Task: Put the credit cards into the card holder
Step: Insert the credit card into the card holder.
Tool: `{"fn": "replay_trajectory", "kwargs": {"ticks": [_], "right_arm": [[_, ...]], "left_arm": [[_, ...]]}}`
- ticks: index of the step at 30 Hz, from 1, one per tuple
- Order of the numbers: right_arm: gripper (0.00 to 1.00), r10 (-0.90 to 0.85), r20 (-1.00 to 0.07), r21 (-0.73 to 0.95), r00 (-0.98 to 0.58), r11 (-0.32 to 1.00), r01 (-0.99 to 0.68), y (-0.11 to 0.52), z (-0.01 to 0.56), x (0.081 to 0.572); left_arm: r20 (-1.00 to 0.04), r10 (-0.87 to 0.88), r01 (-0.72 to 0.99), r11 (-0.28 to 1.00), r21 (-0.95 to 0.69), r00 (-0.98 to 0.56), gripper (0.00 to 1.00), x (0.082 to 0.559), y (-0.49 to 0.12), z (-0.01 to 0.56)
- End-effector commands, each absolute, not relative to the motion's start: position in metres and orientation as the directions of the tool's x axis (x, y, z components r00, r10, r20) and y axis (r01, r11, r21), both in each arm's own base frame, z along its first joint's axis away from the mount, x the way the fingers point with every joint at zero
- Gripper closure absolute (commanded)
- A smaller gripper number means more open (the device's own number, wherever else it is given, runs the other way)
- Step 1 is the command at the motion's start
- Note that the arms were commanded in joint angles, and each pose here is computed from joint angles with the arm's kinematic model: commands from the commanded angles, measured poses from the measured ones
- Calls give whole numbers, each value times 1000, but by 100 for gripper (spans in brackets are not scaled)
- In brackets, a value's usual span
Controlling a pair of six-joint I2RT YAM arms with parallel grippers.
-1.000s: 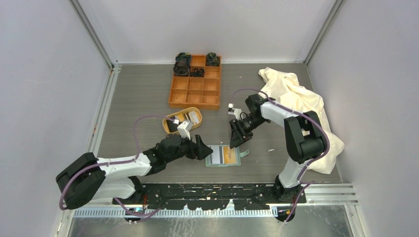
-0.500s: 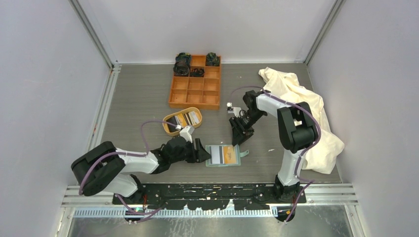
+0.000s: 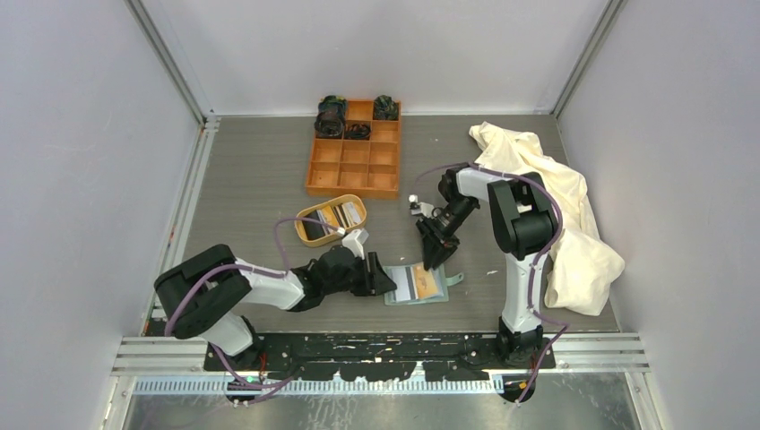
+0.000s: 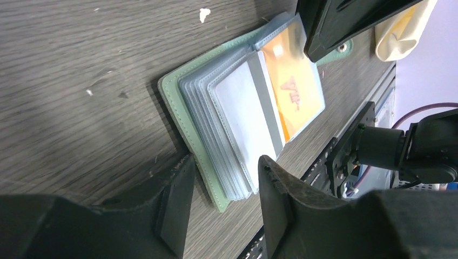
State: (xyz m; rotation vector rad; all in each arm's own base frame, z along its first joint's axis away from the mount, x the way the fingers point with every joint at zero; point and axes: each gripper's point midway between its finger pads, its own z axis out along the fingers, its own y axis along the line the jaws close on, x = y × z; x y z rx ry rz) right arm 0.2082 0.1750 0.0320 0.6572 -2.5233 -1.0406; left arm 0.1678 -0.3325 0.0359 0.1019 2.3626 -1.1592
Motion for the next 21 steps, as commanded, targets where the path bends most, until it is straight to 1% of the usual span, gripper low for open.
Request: {"fn": "replay_trajectory", "kwargs": {"ticks": [1,5,7,14,16,21], "right_arm": [[66,-527,40,775,-849,552,-306,193,58,225],[67,-509,-9,775,-861,541,-327,200,66,245],[66,-503,-21,786,-864,526,-325,201,74,245],[57,-491,-42,813,-870,489,-316,186,89,232],[55,-497,-40,813,-867,488,-317,183,89,229],[54,-508,-8,842,-861,461,-280,185,89,222]], "left_arm": [[-459,-149,269,639,-720,-876,52,170,-344,32],[-466,-182,249,652,-716,-866,52,180,-348,31],[-471,-192,250,647,-720,-861,52,183,-351,33],[-500,-222,263,638,-724,-837,50,186,-344,43],[-527,-236,275,643,-715,-817,50,188,-338,50],[-575,-246,314,642,-700,-780,48,189,-328,74]]}}
